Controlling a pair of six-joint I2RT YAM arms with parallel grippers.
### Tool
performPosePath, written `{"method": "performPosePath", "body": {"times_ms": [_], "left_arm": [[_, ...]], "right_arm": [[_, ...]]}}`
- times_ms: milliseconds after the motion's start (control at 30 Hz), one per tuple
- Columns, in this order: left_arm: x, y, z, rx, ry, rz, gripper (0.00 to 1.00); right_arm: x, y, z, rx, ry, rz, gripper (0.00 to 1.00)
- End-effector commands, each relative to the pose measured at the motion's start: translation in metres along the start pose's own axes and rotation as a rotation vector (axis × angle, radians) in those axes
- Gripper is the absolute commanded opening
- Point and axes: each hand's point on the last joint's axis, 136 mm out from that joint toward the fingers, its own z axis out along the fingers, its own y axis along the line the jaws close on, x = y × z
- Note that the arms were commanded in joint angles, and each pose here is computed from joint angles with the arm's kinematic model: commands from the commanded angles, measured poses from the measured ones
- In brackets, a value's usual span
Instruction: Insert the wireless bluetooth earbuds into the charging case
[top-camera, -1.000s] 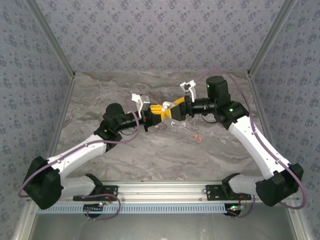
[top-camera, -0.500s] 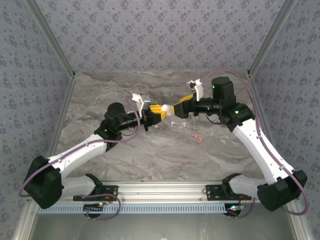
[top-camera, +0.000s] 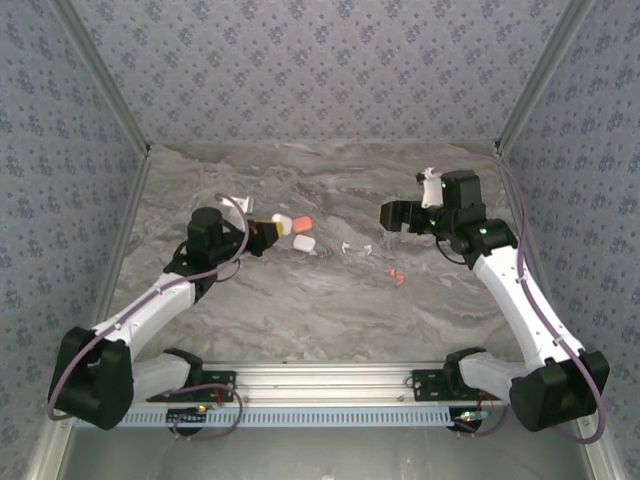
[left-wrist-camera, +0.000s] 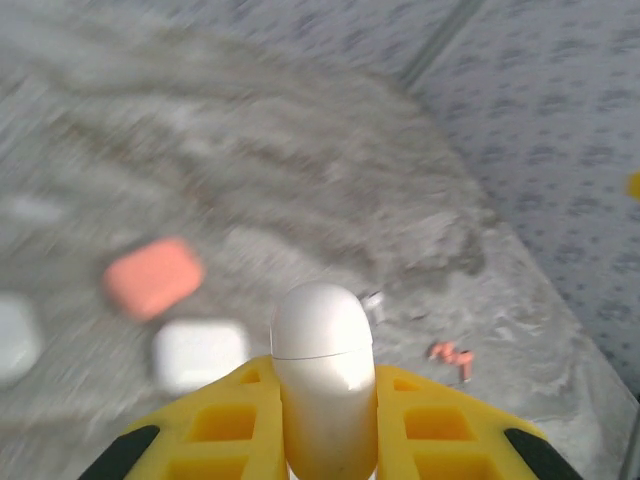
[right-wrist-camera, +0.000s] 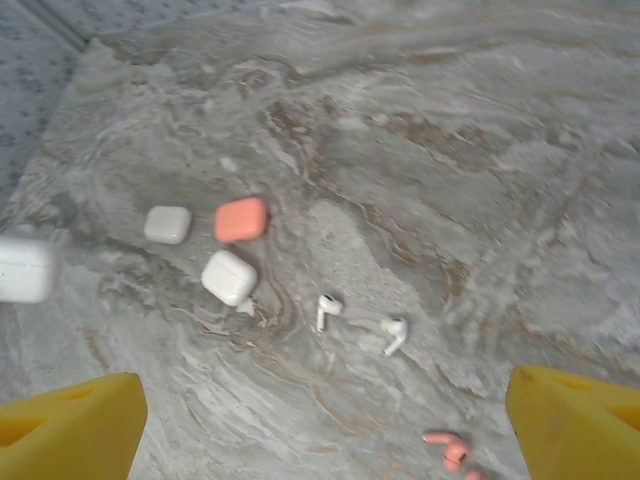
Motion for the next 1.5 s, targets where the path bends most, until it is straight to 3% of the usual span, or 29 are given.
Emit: {"method": "performPosePath", "body": {"times_ms": [0, 333, 567, 867, 1133, 1233, 1367, 1467], "left_arm": [[0.027, 0.041, -0.008, -0.105, 0.066, -0.176, 0.00], [0.063, 0.085, 0.015, -0.121, 0.204, -0.363, 0.00], [0.067, 0.106, 0.028, -0.148, 0.183, -0.410, 0.01], [0.079, 0.119, 0.028, -0.205, 0.208, -0.403, 0.28], [0.084, 0.132, 0.021, -0.279, 0.213, -0.392, 0.46], [0.078, 0.134, 0.016, -0.295, 0.183, -0.384, 0.50], [0.058, 0.126, 0.006, -0.292, 0.107, -0.329, 0.64], [0.038, 0.116, -0.009, -0.305, 0.031, -0.266, 0.71]], "right_arm": [[0.004, -0.009, 0.002, 0.024, 0.008, 0.050, 0.95], [0.010, -0.008, 0.010, 0.002, 0.036, 0.068, 0.96], [0.014, -0.009, 0.010, 0.006, 0.050, 0.069, 0.96], [0.023, -0.012, 0.013, 0.013, 0.078, 0.068, 1.00], [0.029, -0.010, 0.022, -0.006, 0.130, 0.054, 1.00], [0.033, -0.005, 0.029, -0.009, 0.168, 0.015, 1.00], [0.051, -0.007, 0.045, 0.126, 0.300, -0.123, 1.00], [0.054, 0.009, 0.062, 0.119, 0.350, -0.223, 1.00]]}}
